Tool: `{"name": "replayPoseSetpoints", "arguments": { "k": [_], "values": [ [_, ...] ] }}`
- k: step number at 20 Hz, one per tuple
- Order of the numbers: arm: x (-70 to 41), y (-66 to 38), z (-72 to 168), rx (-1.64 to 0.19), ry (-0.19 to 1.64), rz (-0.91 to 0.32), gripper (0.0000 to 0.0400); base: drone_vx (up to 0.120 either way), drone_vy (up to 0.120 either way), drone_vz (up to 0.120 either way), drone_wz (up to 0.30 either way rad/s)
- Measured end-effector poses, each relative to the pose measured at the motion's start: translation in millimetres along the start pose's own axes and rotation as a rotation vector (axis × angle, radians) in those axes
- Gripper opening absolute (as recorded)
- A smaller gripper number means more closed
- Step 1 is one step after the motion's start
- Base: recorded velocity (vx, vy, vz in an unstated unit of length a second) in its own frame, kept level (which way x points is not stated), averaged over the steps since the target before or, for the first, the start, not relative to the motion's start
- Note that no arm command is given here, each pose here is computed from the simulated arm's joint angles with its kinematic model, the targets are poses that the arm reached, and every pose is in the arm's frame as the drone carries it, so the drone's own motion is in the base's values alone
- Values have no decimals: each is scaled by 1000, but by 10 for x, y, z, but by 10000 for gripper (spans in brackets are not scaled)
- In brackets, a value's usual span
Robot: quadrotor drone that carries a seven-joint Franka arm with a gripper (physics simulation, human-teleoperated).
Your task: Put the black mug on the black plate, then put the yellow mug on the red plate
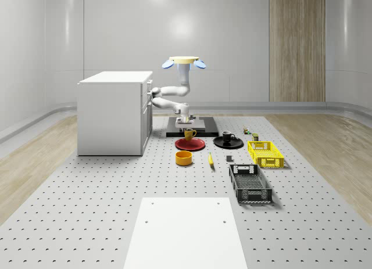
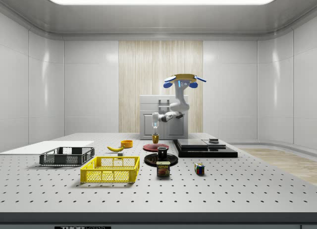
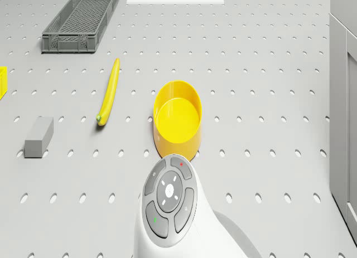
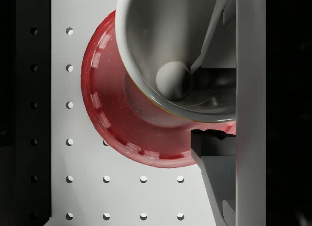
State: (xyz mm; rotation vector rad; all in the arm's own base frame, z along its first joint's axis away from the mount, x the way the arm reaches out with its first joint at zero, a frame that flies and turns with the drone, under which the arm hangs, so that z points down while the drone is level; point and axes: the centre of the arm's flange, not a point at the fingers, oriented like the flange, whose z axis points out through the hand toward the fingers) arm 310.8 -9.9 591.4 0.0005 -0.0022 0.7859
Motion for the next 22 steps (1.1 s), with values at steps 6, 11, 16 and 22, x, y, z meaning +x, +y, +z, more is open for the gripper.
{"name": "replayPoseSetpoints", "arguments": {
  "k": [6, 11, 16, 22],
  "values": [
    [0, 0, 55, 0, 0, 0, 110, 0, 0, 0, 0],
    [0, 0, 146, 0, 0, 0, 192, 0, 0, 0, 0],
    [0, 0, 192, 0, 0, 0, 340, 0, 0, 0, 0],
    [0, 0, 209, 0, 0, 0, 387, 0, 0, 0, 0]
  ]
}}
